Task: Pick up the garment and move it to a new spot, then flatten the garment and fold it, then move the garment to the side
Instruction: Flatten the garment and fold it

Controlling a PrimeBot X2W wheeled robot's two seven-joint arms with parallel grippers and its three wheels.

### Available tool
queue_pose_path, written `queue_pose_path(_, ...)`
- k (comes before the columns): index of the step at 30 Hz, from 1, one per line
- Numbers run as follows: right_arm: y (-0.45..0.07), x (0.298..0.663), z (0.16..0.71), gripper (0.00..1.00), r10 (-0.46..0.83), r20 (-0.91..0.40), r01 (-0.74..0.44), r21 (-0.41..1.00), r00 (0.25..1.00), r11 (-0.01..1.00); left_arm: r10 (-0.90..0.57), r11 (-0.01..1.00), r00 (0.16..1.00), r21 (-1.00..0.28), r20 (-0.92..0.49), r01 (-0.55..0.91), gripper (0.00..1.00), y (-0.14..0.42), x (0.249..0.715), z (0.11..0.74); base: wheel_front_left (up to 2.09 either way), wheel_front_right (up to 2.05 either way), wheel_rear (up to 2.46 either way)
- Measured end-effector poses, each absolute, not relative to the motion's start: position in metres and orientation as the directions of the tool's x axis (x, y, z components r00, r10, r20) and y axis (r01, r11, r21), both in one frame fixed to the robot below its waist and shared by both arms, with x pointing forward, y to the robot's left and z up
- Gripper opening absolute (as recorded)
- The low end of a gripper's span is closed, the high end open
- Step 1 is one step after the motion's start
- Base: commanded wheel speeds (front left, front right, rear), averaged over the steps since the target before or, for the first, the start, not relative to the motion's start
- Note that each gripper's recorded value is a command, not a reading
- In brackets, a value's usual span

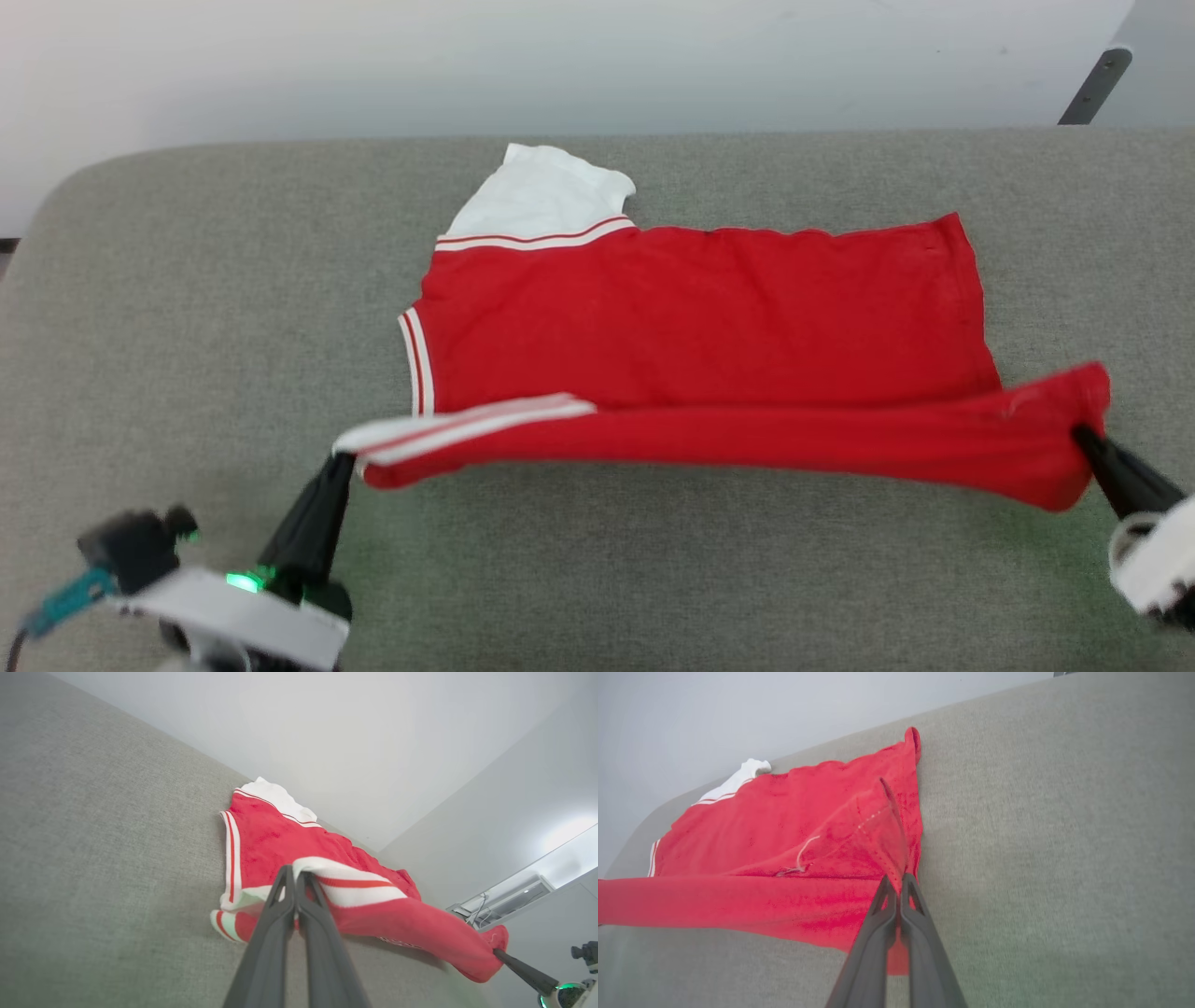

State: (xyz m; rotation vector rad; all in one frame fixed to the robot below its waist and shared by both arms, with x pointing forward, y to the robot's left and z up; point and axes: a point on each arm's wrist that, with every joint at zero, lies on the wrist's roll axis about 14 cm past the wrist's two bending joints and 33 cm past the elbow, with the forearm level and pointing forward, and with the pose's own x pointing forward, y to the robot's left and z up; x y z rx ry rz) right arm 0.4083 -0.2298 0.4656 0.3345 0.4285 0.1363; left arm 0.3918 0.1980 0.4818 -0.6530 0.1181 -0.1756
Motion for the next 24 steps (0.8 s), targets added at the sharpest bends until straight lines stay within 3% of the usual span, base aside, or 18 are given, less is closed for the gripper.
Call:
queue_pose_path(8,-0.223,0.447,0.457,0.00,0.184,-0.398,-0.027,0.369,0.899,0.929,-0.185,0.770,0.982,-0.628,-0.046,0.116,0.00,0.198,0.437,0.487,0.00,0.00,0.00)
queue_pose_path(23,-0.213,0.469,0.398,0.00,0.169,-0.500,0.004,0.326,0.849,0.945,-0.182,0.863,0.942,-0.505,-0.282,0.016,0.00,0.196,0.460,0.404,0.00,0.00,0.00)
queue_pose_path(24,-0.213,0.470,0.398,0.00,0.170,-0.496,-0.002,0.321,0.852,0.947,-0.187,0.868,0.939,-0.497,-0.288,0.021,0.09,0.194,0.460,0.403,0.00,0.00,0.00)
